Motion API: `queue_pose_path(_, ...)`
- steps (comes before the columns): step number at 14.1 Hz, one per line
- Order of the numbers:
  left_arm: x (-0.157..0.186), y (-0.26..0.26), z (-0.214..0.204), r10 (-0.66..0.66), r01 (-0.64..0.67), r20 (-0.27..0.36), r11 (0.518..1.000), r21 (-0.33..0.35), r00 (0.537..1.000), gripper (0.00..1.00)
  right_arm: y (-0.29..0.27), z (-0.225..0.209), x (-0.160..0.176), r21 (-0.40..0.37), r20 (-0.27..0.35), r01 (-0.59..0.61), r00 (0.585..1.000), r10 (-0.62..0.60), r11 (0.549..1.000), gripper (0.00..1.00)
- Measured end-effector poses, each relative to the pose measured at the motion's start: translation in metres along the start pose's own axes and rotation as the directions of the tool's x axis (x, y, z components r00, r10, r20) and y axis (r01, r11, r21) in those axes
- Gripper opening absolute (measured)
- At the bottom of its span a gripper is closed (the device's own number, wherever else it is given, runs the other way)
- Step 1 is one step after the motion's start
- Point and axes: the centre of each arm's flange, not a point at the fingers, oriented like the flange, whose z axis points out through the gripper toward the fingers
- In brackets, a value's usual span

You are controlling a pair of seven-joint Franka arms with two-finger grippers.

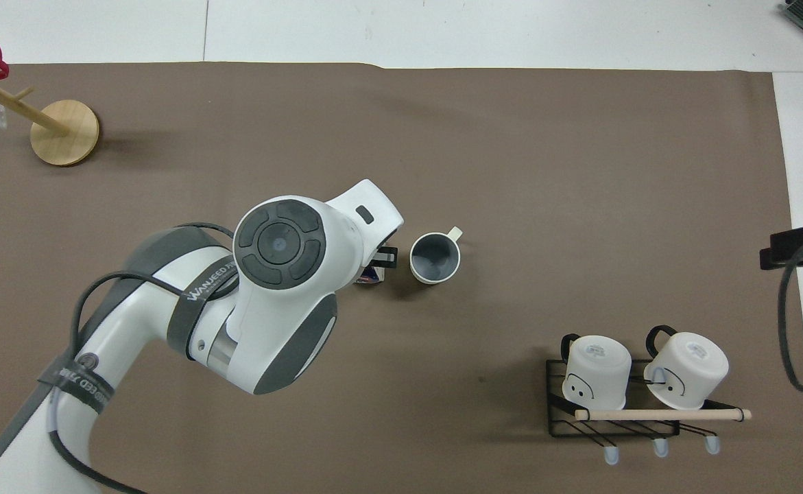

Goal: Place cup and milk on table
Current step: 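Carry the milk carton beside the white mug with the left gripper, then set the carton down, open the left gripper and withdraw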

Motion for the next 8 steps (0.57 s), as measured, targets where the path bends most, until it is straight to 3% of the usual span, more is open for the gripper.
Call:
queue_pose_path(2, 0.0000, 0.0019, -0.0012, -0.003, 0.003, -0.002, 1.000, -0.007, 1.000, 0.64, 0.0001, -0.0002, -0.0002, 0.000, 0.000, 0.000, 1.000, 0.000, 1.000, 1.00)
queue_pose_path(3, -0.0006, 0.0030, -0.0012, -0.002, 0.002, -0.001, 1.000, -0.009, 1.000, 0.70, 0.0001, -0.0002, -0.0003, 0.000, 0.000, 0.000, 1.000, 0.000, 1.000, 1.00)
queue_pose_path(6, -0.0029, 0.0073, -0.0011, 0.004, -0.004, 0.001, 1.000, -0.012, 1.000, 1.00, 0.0001, -0.0003, -0.0004, 0.000, 0.000, 0.000, 1.000, 0.000, 1.000, 1.00)
queue_pose_path(8, -0.0024, 0.0064, -0.0012, 0.003, -0.003, 0.000, 1.000, -0.012, 1.000, 1.00, 0.0001, -0.0002, -0.0005, 0.000, 0.000, 0.000, 1.000, 0.000, 1.000, 1.00)
